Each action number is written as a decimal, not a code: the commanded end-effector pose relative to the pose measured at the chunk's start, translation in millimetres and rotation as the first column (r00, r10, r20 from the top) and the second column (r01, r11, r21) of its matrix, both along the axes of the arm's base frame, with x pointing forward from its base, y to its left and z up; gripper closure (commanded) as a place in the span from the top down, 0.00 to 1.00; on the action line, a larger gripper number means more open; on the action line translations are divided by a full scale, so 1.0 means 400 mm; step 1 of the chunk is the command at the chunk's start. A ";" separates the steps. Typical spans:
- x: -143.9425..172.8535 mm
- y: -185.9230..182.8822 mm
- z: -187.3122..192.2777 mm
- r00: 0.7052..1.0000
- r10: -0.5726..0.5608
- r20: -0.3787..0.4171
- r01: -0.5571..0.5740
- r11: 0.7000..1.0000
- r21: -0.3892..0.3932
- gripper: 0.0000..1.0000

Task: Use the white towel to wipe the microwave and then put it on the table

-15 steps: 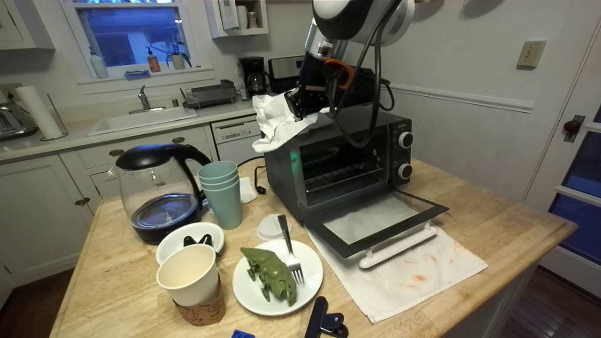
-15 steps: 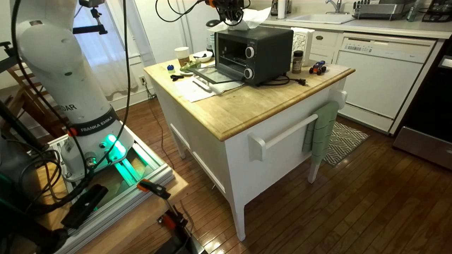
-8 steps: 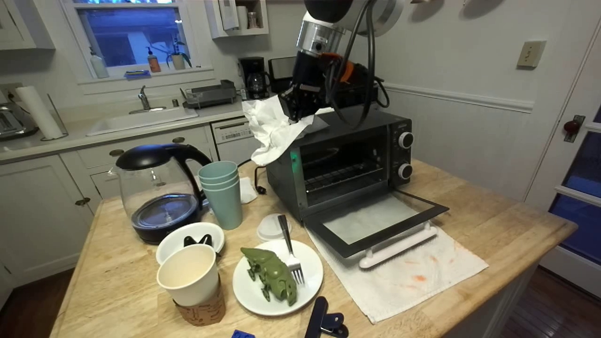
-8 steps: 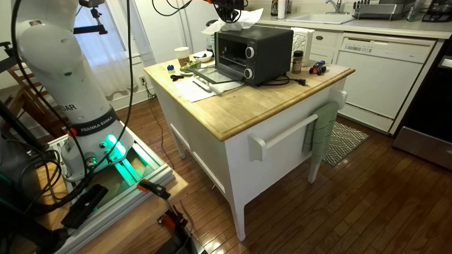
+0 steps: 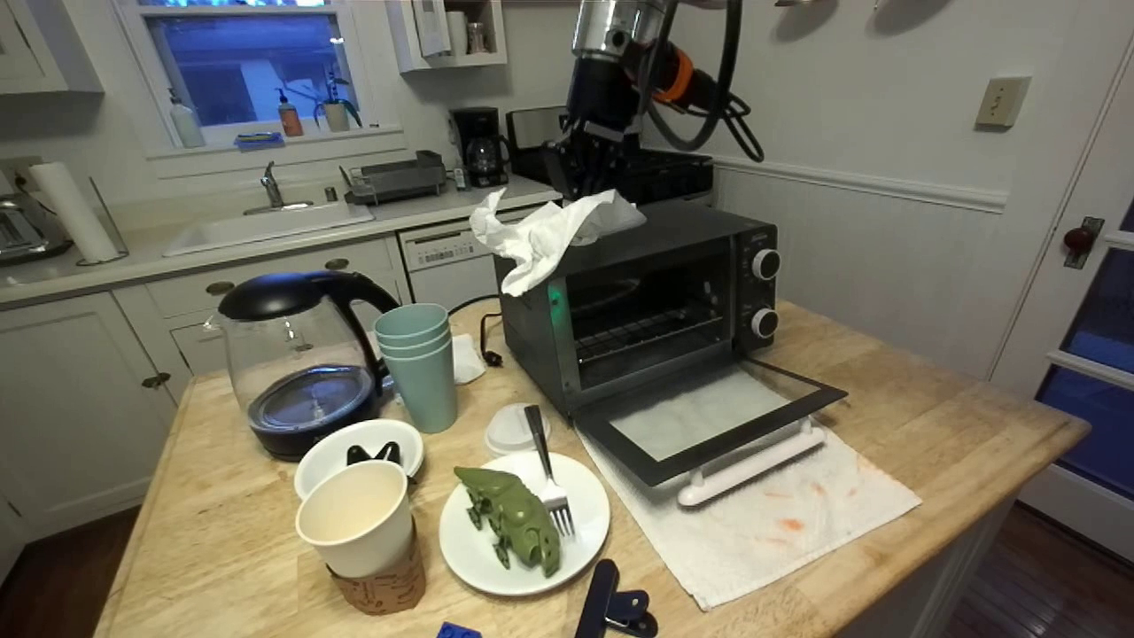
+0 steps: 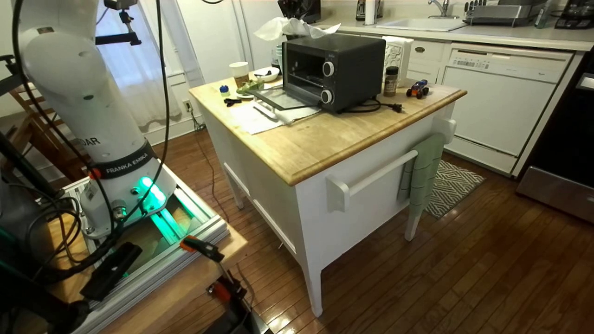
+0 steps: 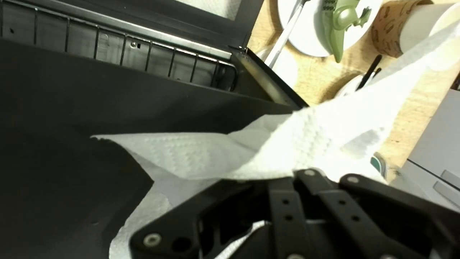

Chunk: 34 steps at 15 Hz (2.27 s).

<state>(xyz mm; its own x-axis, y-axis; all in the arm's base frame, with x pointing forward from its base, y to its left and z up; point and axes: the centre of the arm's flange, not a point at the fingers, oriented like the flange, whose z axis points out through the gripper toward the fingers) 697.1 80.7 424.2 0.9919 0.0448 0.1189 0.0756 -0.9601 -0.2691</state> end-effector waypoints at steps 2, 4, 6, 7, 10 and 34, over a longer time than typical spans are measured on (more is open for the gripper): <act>-0.059 -0.057 0.126 0.992 -0.019 0.123 0.018 1.000 0.007 0.01; -0.071 -0.087 0.164 0.985 -0.052 0.167 0.056 0.998 -0.018 0.01; -0.068 -0.127 0.169 0.975 -0.092 0.202 0.103 0.994 -0.046 0.01; -0.065 -0.149 0.163 0.968 -0.115 0.222 0.132 0.989 -0.061 0.01; -0.037 -0.222 0.098 0.948 -0.174 0.266 0.207 0.973 -0.100 0.01; 0.073 -0.167 -0.157 0.958 -0.152 0.244 0.134 0.987 0.089 0.01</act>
<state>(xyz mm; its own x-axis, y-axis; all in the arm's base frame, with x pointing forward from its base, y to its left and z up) 709.2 10.4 377.2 0.9130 -0.1395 0.3833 -0.0510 -0.9713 -0.2321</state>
